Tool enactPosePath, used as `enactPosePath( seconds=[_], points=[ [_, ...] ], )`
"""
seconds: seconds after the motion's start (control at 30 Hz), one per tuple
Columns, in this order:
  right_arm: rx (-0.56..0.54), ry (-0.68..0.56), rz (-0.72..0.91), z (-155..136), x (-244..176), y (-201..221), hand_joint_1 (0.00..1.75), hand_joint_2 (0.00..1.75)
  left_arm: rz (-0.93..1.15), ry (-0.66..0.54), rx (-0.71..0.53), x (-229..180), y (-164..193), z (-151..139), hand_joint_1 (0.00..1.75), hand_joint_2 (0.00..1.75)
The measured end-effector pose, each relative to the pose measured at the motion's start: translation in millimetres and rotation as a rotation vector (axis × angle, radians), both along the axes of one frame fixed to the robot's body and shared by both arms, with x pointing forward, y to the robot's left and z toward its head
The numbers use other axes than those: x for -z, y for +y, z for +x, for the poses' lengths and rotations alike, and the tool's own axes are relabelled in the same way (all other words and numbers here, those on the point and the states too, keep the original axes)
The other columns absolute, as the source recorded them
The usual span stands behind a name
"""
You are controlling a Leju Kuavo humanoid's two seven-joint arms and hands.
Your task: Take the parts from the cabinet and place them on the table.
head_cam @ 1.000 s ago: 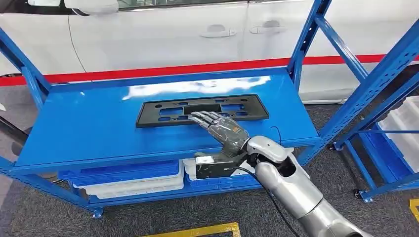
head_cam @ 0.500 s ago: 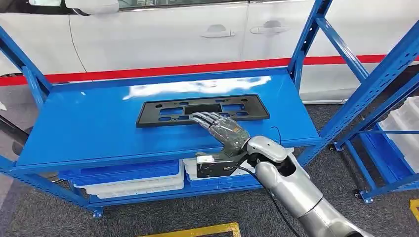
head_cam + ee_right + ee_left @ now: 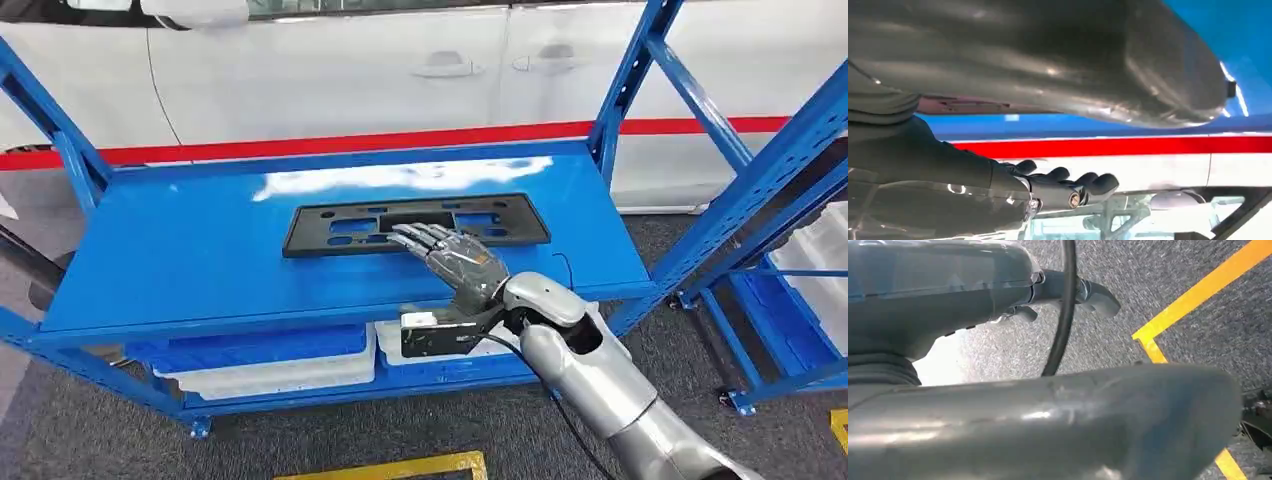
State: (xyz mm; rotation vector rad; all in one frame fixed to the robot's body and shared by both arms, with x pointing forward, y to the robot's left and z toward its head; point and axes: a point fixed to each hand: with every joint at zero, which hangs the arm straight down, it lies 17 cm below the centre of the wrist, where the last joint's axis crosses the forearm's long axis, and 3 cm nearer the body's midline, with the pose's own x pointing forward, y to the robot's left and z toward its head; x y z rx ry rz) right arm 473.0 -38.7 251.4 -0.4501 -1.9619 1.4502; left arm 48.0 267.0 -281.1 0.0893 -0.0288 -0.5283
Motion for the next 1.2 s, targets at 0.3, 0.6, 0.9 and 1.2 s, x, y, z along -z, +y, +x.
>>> enactPosePath(
  seconds=[0.3, 0.6, 0.9, 1.2],
  points=[
    [-0.002, 0.011, -0.005, -0.6, 5.3, 0.4, 0.00, 0.00, -0.007, -0.004, 0.001, -0.1, -4.5, 0.4, 0.00, 0.00],
    [0.024, 0.004, -0.080, 5.2, 21.7, -28.3, 0.00, 0.00, -0.011, -0.009, 0.002, -0.5, -6.9, 3.3, 0.00, 0.00],
    [0.043, -0.002, -0.156, 8.4, 36.3, -55.7, 0.00, 0.00, -0.010, -0.008, 0.001, -0.4, -6.4, 2.3, 0.00, 0.00],
    [0.029, 0.002, -0.146, 3.8, 36.9, -47.3, 0.00, 0.00, -0.017, -0.012, 0.001, -0.8, -12.6, 3.9, 0.00, 0.00]
  ],
)
